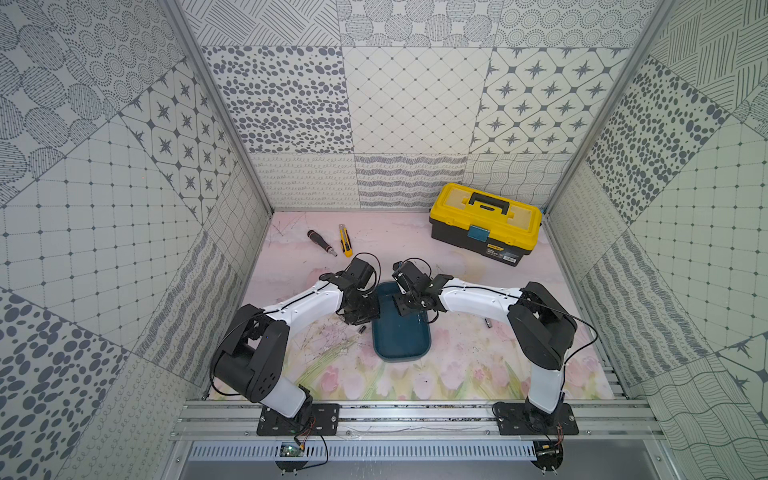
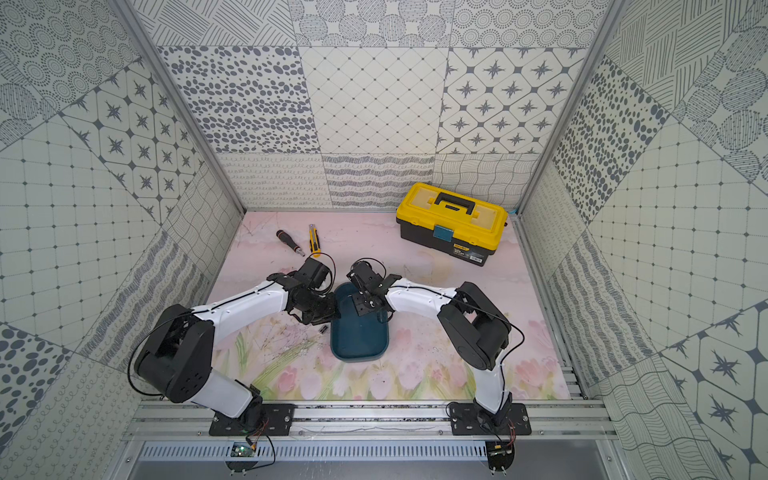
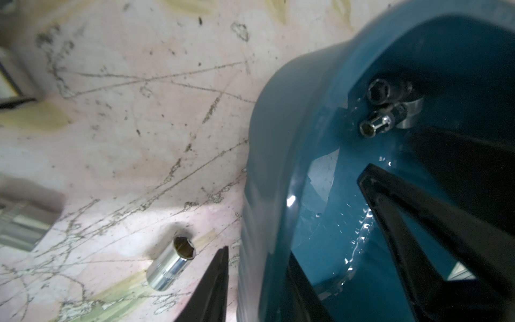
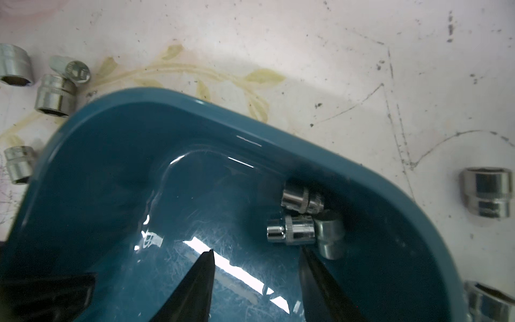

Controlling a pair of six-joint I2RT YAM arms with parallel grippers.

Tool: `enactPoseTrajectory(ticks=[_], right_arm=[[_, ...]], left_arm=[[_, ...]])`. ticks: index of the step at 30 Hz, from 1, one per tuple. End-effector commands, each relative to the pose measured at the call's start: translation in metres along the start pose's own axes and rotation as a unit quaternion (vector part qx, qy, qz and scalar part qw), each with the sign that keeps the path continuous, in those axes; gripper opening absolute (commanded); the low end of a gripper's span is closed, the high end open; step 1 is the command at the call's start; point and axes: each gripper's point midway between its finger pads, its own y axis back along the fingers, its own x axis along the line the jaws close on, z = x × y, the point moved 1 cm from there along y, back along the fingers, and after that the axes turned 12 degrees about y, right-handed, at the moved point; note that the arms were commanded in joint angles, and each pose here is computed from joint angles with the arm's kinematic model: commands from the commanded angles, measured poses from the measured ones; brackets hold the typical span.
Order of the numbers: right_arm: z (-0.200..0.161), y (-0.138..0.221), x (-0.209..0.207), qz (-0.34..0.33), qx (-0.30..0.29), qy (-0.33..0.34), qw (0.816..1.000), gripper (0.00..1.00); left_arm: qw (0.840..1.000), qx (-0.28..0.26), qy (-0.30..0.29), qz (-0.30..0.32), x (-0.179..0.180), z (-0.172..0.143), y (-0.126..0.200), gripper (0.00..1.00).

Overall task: Take out the socket from the storage box
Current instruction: Pick up the socket head from the storage box.

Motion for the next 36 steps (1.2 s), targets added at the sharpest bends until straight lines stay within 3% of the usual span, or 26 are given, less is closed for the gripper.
enactPoseTrajectory(ticks=[1, 15, 29, 36], right_arm=[[0.009, -0.006, -0.007, -0.031, -0.011, -0.007, 0.999, 0.55], [-0.004, -0.014, -0.016, -0.062, 0.013, -0.060, 0.996, 0.55], [-0.015, -0.013, -0.024, -0.083, 0.021, -0.126, 0.988, 0.41], [-0.018, -0.010, -0.028, -0.100, 0.025, -0.133, 0.986, 0.47]], left_arm=[[1.000, -0.007, 0.010, -0.020, -0.006, 0.004, 0.001, 0.34], [1.000, -0.010, 0.007, -0.026, -0.006, 0.005, 0.001, 0.34], [0.999, -0.009, 0.005, -0.030, -0.007, 0.004, -0.001, 0.34], [0.999, -0.009, 0.004, -0.032, -0.006, 0.003, -0.002, 0.34]])
